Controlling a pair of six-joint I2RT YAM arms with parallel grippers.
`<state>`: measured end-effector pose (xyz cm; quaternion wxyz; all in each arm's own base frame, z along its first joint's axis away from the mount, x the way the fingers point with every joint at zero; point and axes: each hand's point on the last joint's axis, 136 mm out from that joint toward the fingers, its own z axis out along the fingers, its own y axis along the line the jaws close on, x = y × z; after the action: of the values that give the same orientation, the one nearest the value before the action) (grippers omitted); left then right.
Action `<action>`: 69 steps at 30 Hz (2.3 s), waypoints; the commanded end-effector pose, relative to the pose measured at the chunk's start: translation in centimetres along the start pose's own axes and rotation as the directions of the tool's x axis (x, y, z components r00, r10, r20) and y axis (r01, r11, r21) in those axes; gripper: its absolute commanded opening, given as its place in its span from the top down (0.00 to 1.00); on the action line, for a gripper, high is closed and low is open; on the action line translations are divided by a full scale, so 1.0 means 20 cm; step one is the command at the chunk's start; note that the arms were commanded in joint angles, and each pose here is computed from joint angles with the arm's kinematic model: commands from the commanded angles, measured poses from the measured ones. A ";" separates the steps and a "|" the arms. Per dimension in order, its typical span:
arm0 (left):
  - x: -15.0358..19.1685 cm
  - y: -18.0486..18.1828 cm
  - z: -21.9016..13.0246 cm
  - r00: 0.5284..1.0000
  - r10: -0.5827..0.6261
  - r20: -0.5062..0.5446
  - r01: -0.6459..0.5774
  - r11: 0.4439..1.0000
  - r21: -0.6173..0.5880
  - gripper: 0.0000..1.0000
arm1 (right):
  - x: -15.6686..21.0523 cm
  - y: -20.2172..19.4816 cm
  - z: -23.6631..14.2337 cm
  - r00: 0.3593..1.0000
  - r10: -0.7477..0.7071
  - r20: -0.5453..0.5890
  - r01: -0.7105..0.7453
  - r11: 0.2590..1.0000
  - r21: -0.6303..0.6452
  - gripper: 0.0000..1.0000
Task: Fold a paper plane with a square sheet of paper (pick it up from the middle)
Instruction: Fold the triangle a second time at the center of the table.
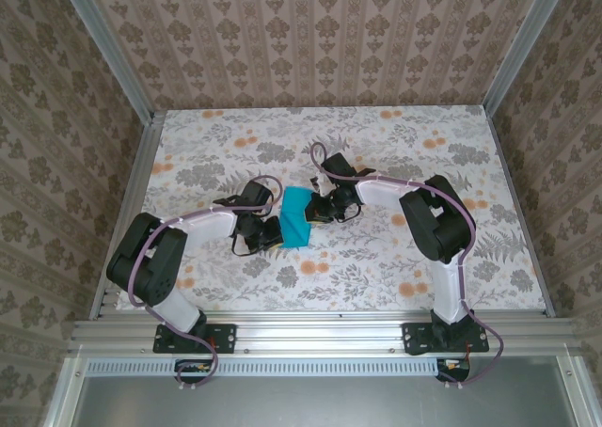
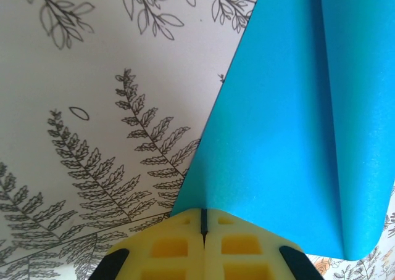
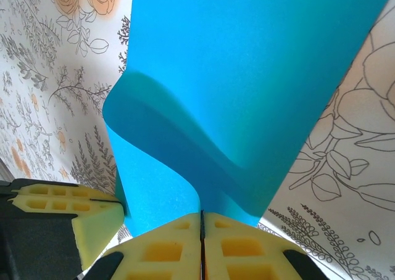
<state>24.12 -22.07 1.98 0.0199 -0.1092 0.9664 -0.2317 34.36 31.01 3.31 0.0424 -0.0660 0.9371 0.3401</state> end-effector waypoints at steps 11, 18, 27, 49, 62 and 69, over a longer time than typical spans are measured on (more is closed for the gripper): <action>-0.02 -0.03 0.01 1.000 0.021 0.001 -0.021 1.000 -0.005 0.95 | 0.11 -0.01 0.01 0.998 0.001 -0.059 -0.001 1.000 -0.006 0.90; -0.02 -0.03 0.00 1.000 0.024 0.003 -0.024 1.000 -0.002 0.95 | 0.11 -0.04 0.02 0.998 0.010 -0.055 -0.009 1.000 0.017 0.90; -0.02 -0.05 -0.01 1.000 0.028 0.008 -0.028 1.000 0.009 0.95 | 0.12 -0.09 0.04 0.998 0.016 -0.058 -0.013 0.998 0.055 0.90; -0.02 -0.09 -0.01 0.999 0.037 -0.004 -0.037 0.999 0.033 0.94 | 0.06 -0.04 0.05 0.999 0.004 -0.054 -0.003 0.999 0.032 0.90; -0.02 -0.09 -0.01 0.999 0.044 -0.008 -0.043 0.999 0.026 0.95 | 0.06 -0.09 0.09 0.997 0.009 -0.075 -0.004 0.998 0.066 0.90; -0.05 -0.20 -0.07 0.997 0.073 0.031 -0.076 0.991 0.109 0.94 | 0.08 -0.11 0.10 0.996 0.018 -0.090 -0.011 0.997 0.077 0.89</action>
<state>25.09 -23.37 2.97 0.0274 -0.0996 0.9626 -0.2506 33.89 30.86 1.48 0.0218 -0.0717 0.9439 0.3217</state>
